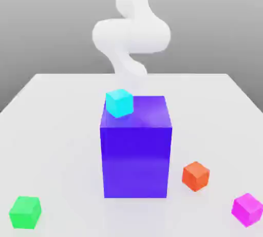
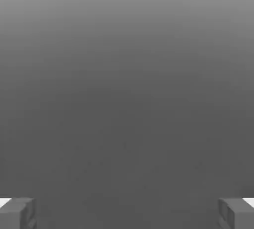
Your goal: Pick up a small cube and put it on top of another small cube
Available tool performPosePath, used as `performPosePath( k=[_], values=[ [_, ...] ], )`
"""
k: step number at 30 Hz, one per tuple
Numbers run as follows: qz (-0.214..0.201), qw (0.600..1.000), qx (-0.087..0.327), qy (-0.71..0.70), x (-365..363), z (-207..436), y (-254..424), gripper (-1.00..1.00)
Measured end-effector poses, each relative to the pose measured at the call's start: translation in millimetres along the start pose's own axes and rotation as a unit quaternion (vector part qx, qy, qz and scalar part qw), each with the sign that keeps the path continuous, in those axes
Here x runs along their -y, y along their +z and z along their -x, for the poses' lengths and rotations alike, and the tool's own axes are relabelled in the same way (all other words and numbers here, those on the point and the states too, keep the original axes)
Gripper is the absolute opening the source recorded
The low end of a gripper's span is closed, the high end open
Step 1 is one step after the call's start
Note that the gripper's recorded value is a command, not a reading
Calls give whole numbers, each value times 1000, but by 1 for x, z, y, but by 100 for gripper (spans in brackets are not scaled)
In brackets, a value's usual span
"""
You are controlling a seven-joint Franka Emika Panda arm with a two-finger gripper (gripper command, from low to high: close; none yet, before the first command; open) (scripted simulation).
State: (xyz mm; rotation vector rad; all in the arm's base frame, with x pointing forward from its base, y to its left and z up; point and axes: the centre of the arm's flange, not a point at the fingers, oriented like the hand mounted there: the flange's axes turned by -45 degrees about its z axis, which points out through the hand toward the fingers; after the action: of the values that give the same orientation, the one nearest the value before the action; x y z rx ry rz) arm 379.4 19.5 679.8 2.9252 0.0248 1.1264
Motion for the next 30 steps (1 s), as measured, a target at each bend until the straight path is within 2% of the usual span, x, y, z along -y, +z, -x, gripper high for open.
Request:
performPosePath(
  k=[7, 14, 28, 30],
  values=[
    [-6, 995, 90, -50, 62, 14, 126, 0],
    [-22, 979, 174, -104, 128, 64, 238, 0],
    [-82, 916, 335, -204, 255, 260, 392, 0],
    [-86, 911, 345, -208, 262, 284, 410, 0]
  ],
)
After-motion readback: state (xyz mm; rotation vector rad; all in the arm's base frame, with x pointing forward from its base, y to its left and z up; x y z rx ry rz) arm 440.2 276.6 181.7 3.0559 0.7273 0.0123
